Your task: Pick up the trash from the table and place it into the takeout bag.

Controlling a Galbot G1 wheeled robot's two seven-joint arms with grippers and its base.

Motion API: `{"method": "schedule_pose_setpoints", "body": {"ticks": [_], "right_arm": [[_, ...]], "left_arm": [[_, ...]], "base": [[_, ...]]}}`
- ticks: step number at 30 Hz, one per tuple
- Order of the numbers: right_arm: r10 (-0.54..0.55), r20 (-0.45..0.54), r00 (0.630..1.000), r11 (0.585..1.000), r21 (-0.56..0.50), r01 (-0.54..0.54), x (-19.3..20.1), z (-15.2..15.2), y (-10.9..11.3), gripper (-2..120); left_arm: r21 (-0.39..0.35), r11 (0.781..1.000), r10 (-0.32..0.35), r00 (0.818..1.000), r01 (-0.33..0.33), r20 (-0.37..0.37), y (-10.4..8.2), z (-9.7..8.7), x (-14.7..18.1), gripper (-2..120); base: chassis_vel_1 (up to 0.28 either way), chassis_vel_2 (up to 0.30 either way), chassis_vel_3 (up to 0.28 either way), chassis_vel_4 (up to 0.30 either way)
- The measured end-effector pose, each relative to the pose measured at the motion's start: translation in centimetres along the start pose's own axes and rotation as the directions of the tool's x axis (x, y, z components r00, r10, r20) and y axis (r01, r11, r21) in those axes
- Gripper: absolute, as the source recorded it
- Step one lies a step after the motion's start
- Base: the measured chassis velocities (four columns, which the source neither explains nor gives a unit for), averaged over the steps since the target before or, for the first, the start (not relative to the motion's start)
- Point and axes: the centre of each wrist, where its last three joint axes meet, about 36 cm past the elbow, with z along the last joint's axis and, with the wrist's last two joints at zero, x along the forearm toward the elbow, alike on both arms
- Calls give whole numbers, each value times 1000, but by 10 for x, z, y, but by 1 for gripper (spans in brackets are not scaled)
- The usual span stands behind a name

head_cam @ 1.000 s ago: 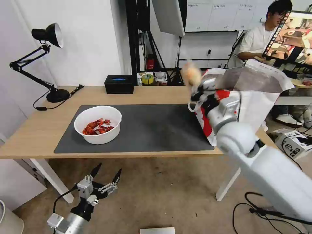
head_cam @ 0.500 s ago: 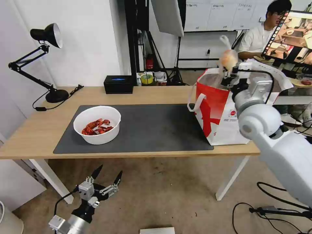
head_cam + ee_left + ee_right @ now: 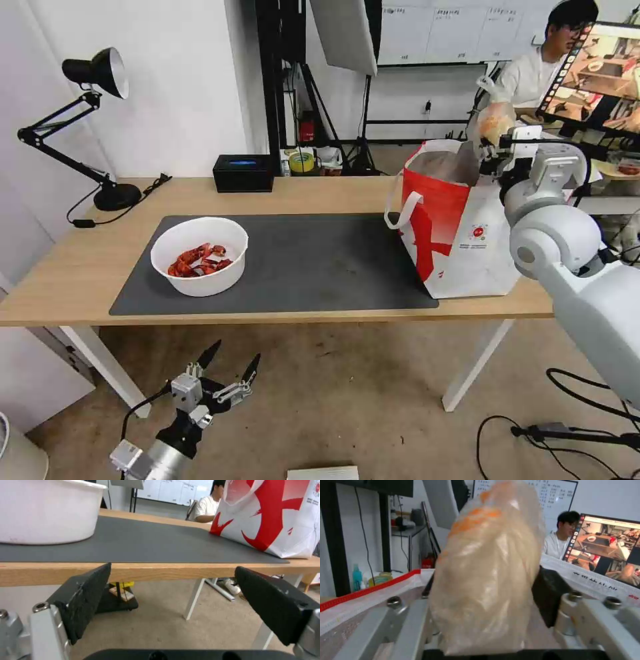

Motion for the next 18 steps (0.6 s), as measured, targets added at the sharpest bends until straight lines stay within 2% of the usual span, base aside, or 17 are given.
{"method": "schedule_pose_setpoints", "body": {"ticks": [3,4,7,8,11,18], "right_arm": [[-2,-2,1000,1000,4,2,0,1,2,69],[-2,-2,1000,1000,4,2,0,1,2,69],[-5,-6,1000,1000,7,5,1,3,2,82],[-5,-6,1000,1000,7,5,1,3,2,82],[-9,-7,1000,1000,9,9,1,3,3,96],[-16,-6,1000,1000,11,16,2,3,4,100]], "left_arm": [[-3,1000,0,1000,0,-3,2,0,1,100],[-3,1000,0,1000,0,-3,2,0,1,100],[-3,1000,-1,1000,1,-6,2,0,1,100],[-3,1000,-1,1000,1,-6,2,0,1,100],[-3,1000,-1,1000,1,-7,3,-1,0,100],[-6,1000,1,1000,-1,-5,4,-2,0,100]], "base": [[0,0,0,0],[0,0,0,0],[0,0,0,0],[0,0,0,0],[0,0,0,0],[0,0,0,0]]}}
